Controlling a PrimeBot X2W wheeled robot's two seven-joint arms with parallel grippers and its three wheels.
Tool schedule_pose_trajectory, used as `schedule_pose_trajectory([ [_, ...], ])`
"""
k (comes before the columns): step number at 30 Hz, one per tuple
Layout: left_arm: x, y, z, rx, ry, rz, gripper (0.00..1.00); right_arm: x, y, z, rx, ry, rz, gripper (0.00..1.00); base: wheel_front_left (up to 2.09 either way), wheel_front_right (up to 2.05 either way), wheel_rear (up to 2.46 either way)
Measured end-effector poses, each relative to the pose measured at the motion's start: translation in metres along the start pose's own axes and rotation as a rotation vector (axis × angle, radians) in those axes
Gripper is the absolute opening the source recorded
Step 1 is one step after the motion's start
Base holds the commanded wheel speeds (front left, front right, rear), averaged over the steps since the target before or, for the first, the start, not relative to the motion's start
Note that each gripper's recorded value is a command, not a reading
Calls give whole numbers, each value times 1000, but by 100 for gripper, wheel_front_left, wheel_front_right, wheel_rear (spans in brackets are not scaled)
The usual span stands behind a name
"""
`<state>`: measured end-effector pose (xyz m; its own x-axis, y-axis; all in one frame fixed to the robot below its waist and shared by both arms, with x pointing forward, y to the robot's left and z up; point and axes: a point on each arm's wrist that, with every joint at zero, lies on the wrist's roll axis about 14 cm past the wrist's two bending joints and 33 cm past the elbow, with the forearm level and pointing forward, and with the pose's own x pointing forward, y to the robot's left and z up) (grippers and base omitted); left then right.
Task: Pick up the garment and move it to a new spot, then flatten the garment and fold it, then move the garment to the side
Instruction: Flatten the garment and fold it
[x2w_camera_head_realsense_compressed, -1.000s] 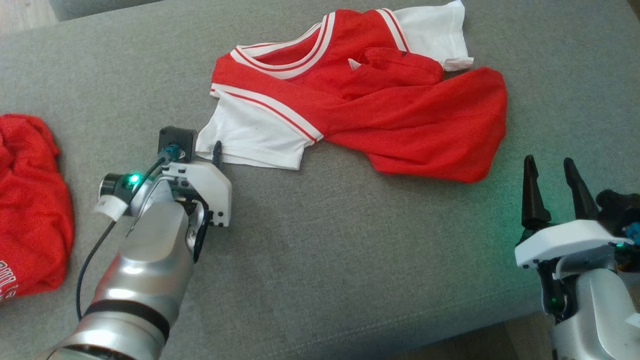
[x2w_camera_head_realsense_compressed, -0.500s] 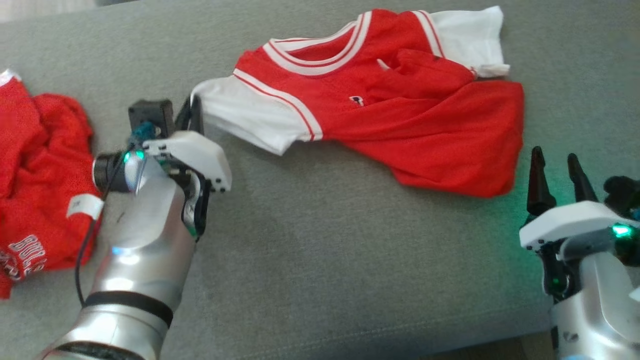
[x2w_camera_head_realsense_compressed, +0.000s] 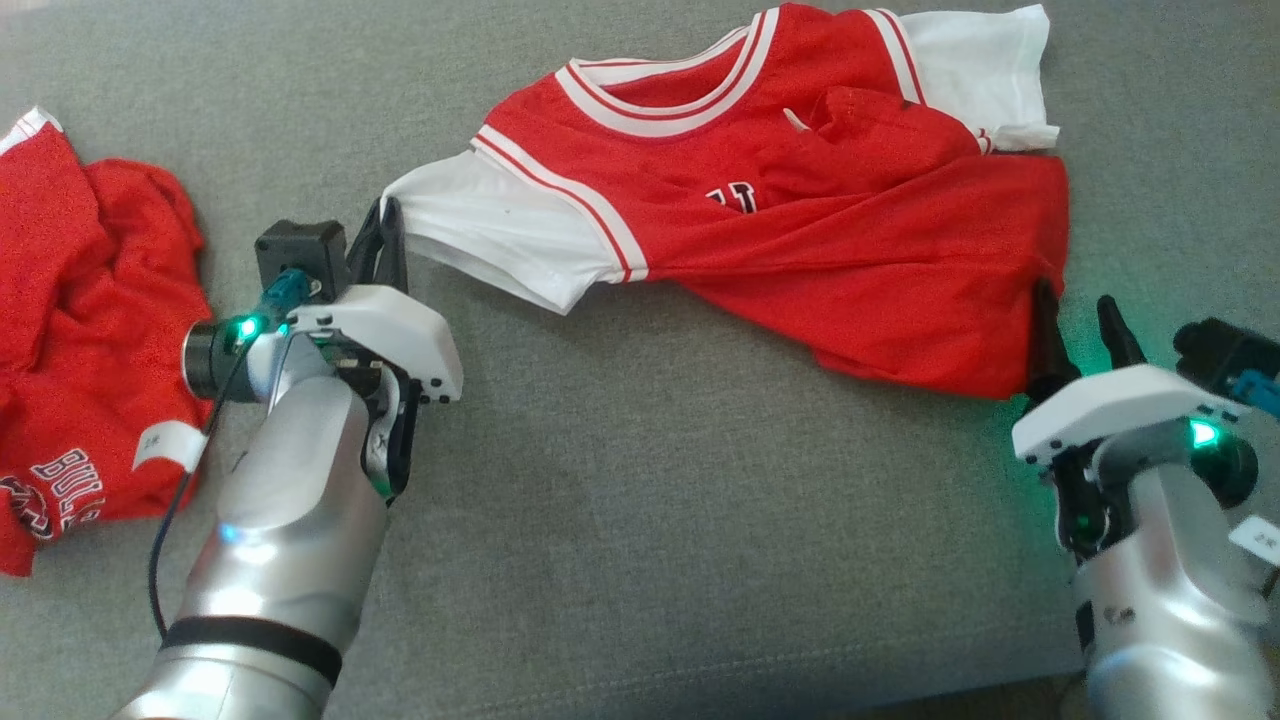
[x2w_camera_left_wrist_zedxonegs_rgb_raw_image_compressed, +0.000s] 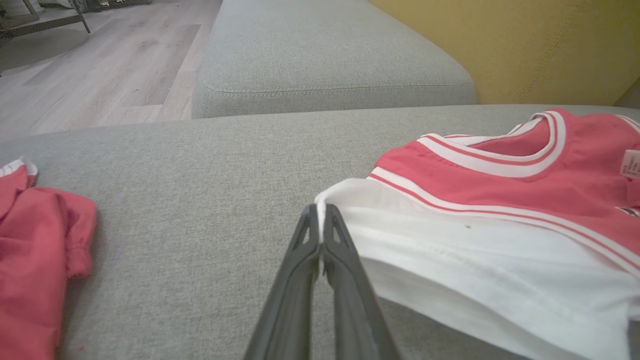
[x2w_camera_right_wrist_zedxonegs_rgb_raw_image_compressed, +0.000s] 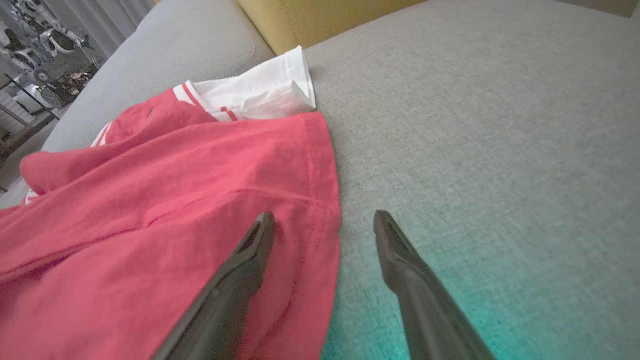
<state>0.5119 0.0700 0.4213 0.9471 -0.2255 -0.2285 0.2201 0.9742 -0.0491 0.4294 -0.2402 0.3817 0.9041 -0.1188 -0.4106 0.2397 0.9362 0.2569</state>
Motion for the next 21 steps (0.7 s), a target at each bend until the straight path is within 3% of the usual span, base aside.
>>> schedule_pose_trajectory([
  [6,1,1,-5,1,10,0,0,12,2,-1,37,17,-8,100,0,0,0],
  [17,2,4,-9,5,17,2,0,25,3,-7,6,40,-21,100,0,0,0],
  [18,2,4,-9,5,17,2,0,25,3,-7,7,38,-22,81,0,0,0],
  [19,2,4,-9,5,17,2,0,25,3,-8,7,40,-23,42,0,0,0],
  [20,2,3,-9,5,16,2,0,24,2,-9,8,41,-25,13,0,0,0],
  [21,2,3,-9,5,15,1,0,24,2,-10,8,41,-27,0,0,0,0],
])
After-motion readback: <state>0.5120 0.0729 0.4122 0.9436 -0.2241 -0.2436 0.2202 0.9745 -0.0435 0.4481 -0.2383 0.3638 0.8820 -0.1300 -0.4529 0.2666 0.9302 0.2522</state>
